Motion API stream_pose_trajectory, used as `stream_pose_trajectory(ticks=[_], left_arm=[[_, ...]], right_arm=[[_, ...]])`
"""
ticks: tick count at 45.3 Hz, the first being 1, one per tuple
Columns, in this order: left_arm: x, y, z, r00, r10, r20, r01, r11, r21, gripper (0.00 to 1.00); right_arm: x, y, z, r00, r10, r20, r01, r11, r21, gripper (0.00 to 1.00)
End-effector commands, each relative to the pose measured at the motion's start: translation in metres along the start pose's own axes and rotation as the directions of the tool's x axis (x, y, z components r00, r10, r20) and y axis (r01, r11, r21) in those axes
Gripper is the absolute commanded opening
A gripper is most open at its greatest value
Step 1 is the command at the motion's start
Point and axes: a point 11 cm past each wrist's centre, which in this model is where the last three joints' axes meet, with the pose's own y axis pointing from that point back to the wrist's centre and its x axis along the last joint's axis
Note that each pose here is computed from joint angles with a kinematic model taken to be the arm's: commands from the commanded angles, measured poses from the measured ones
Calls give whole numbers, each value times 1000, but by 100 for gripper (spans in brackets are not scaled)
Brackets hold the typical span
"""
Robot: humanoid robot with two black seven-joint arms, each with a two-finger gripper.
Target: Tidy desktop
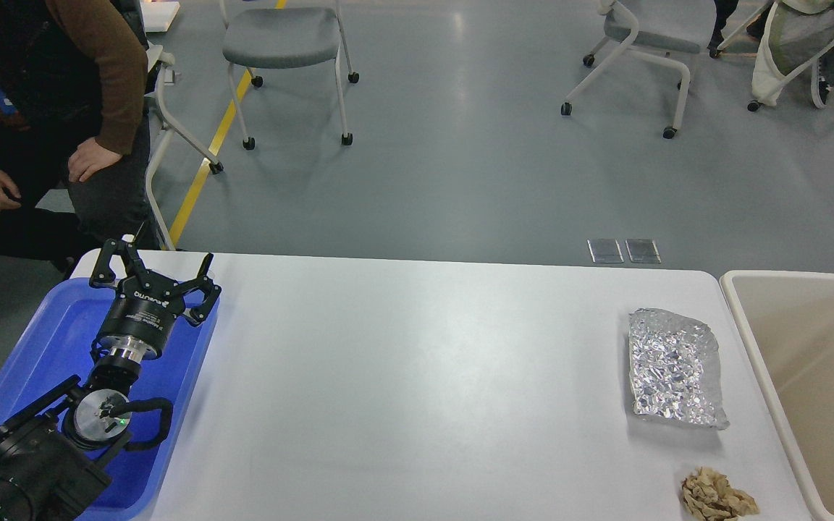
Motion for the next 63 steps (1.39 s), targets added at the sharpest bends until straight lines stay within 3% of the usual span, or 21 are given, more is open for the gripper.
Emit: stream_pose_trajectory(ticks=[1, 2, 3, 6, 7, 12, 21, 31, 36, 41, 46, 48, 63], left_arm=[[0, 0, 0, 1000, 1, 1, -1, 1000, 0, 100], [0, 0, 0, 1000, 1, 1, -1, 1000, 0, 100], [-1, -1, 0, 1000, -2, 0, 2, 1000, -1, 100], [0, 0, 0, 1000, 1, 1, -1, 1000, 0, 100], [-1, -1, 0, 1000, -2, 0, 2, 1000, -1, 100], [-1, -1, 0, 1000, -2, 0, 2, 1000, -1, 100], [-1, -1, 0, 1000, -1, 0, 1, 1000, -1, 100], [-1, -1, 0, 1000, 1, 0, -1, 1000, -2, 100], [-1, -1, 0, 1000, 1, 0, -1, 1000, -2, 100], [-1, -1, 1, 1000, 1, 0, -1, 1000, -3, 100], [-1, -1, 0, 1000, 1, 0, -1, 1000, -2, 100], [-1, -1, 0, 1000, 1, 0, -1, 1000, -2, 100], [-1, -1, 1, 1000, 1, 0, -1, 1000, -3, 100]], right_arm=[[2, 0, 7, 1000, 9, 6, -9, 1000, -13, 0], [3, 0, 7, 1000, 14, 6, -14, 1000, -13, 0], [3, 0, 6, 1000, 14, 5, -14, 1000, -11, 9], [2, 0, 6, 1000, 14, 9, -14, 1000, -7, 71], [2, 0, 6, 1000, 14, 11, -14, 1000, -5, 83], [1, 0, 6, 1000, 10, 10, -10, 1000, -5, 100], [-8, -1, -1, 1000, -18, 7, 18, 1000, 5, 100], [-55, 0, -39, 988, -131, 81, 125, 989, 77, 100], [-92, 6, -66, 954, -267, 134, 251, 959, 128, 100], [-124, 27, -101, 853, -486, 189, 447, 868, 214, 100], [-160, 60, -134, 725, -662, 190, 601, 743, 296, 100], [-178, 79, -146, 653, -738, 171, 669, 668, 325, 100], [-253, 140, -169, 384, -910, 153, 813, 412, 412, 100]])
